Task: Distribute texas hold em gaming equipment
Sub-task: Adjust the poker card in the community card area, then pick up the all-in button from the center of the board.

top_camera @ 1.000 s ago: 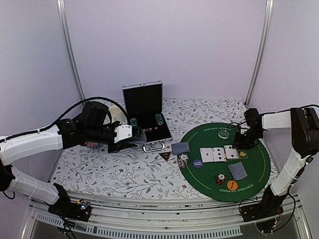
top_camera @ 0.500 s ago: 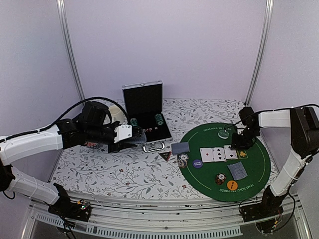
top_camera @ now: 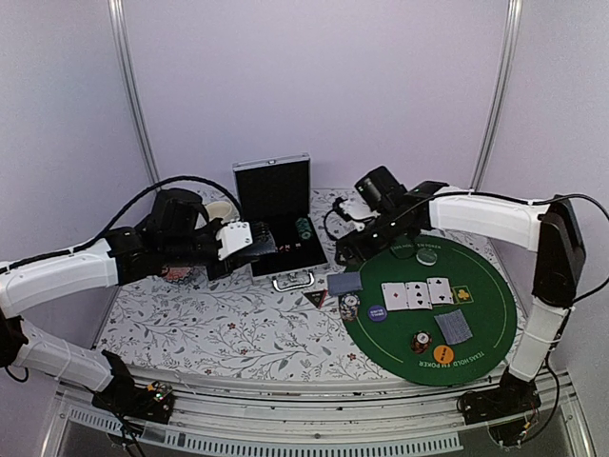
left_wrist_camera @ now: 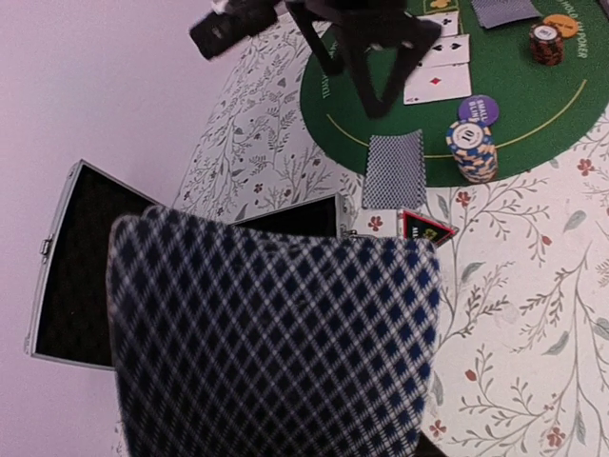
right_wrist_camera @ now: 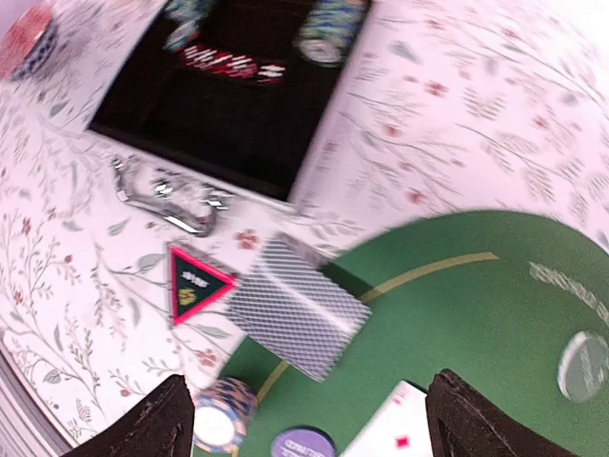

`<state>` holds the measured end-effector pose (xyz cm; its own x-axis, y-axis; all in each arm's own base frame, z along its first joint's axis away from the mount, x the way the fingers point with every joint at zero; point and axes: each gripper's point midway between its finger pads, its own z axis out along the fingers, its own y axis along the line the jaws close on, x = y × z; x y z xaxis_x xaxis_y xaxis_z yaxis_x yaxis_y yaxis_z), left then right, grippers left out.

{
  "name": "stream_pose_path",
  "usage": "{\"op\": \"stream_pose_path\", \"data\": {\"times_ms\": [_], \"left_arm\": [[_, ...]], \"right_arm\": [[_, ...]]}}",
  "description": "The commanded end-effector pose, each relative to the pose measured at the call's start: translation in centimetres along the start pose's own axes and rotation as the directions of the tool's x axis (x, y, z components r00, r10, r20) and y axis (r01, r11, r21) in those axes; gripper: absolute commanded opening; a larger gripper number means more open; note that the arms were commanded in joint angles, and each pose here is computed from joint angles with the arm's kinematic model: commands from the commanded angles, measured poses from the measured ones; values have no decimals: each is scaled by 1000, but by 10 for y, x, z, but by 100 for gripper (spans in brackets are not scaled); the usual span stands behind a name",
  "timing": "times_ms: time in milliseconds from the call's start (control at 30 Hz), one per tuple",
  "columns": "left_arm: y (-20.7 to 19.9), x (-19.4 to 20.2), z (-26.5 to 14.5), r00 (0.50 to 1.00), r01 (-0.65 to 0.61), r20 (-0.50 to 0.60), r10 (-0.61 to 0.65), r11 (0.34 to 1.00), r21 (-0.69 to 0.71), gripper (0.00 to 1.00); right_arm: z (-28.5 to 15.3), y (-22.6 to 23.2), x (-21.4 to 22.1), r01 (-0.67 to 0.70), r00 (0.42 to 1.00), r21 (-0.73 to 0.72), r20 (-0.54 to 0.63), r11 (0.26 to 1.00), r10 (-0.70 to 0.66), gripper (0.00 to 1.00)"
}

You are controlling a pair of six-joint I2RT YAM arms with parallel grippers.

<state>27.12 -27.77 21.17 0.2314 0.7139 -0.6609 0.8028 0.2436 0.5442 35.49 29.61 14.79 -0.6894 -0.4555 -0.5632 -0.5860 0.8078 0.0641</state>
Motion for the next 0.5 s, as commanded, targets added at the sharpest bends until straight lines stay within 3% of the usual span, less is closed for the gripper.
{"op": "stream_pose_path", "data": {"times_ms": [0,233,467], "left_arm": [[49,3,-8,996,81,-11,-85,975,-207,36],[101,28,-15,967,220,-39,-251,905,-364,36],[100,28,-16,968,226,-24,-249,912,-342,36]], "right_arm": [[49,61,15,264,957,-118,-90,957,-275,88],[99,93,8,391,906,-199,-88,899,-414,89],[134,91,34,434,856,-244,-188,868,-481,89]]}}
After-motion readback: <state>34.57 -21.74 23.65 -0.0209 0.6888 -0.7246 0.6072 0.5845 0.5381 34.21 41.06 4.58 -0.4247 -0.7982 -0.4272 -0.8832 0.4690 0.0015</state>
